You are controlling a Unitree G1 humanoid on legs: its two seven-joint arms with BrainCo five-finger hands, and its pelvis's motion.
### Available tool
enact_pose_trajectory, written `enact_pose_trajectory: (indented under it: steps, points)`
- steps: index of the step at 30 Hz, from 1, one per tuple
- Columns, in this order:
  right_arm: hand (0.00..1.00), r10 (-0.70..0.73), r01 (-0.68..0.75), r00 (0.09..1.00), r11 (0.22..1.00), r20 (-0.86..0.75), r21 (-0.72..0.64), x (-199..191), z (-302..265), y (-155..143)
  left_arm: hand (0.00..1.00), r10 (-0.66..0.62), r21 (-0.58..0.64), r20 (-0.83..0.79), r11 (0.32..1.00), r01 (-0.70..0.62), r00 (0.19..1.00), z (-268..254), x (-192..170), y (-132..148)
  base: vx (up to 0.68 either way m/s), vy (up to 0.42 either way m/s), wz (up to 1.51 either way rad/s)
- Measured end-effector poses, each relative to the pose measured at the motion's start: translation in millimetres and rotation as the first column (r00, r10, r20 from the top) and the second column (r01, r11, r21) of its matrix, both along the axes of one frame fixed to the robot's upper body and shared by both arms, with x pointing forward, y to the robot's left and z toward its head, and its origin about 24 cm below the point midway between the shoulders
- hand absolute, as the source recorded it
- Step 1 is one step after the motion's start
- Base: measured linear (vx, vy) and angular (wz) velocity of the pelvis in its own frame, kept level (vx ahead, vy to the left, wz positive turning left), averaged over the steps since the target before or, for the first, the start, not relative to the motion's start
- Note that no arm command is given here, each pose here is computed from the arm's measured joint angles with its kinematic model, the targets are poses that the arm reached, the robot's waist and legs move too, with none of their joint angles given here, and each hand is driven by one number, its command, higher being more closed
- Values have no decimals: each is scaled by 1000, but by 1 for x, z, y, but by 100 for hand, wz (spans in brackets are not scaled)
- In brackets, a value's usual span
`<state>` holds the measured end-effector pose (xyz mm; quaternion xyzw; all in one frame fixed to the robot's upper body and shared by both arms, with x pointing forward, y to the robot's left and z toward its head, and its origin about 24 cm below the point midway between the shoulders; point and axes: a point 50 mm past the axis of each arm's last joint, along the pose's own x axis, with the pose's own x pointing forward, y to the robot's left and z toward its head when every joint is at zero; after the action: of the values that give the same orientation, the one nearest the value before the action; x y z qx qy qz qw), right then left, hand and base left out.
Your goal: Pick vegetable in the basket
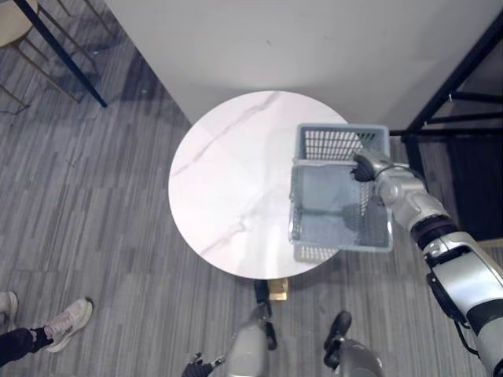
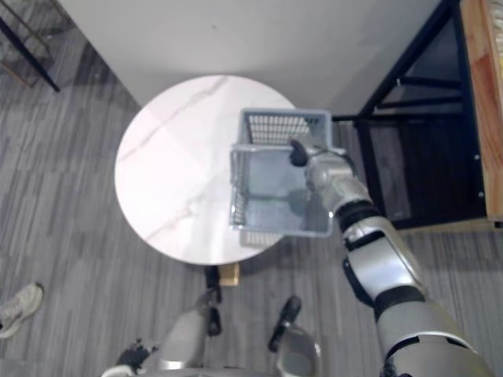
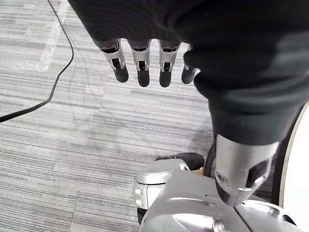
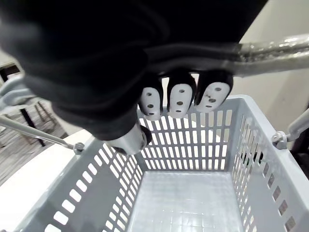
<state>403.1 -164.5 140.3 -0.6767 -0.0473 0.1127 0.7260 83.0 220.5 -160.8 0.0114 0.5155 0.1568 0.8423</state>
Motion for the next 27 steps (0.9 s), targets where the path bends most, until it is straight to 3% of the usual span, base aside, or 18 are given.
enact_pose_trajectory:
  steps: [9,16,27]
  points:
    - [100,259,-260,965,966,-50,-12,-32,-27,43,0,2,35,-3,999,-2,1000,3,1,10,-9,9,-10]
    - [100,302,-304,948,953,-98,-8,-64,-47,23,0,-58,62,-38,996,60,998,3,-3,15,8,16,-15]
    - [100,375,-370,900,927,-223,68,-130,-82,-6,0,-48,42,-124,998,53,991,-3,-36,17,21,-3,-10]
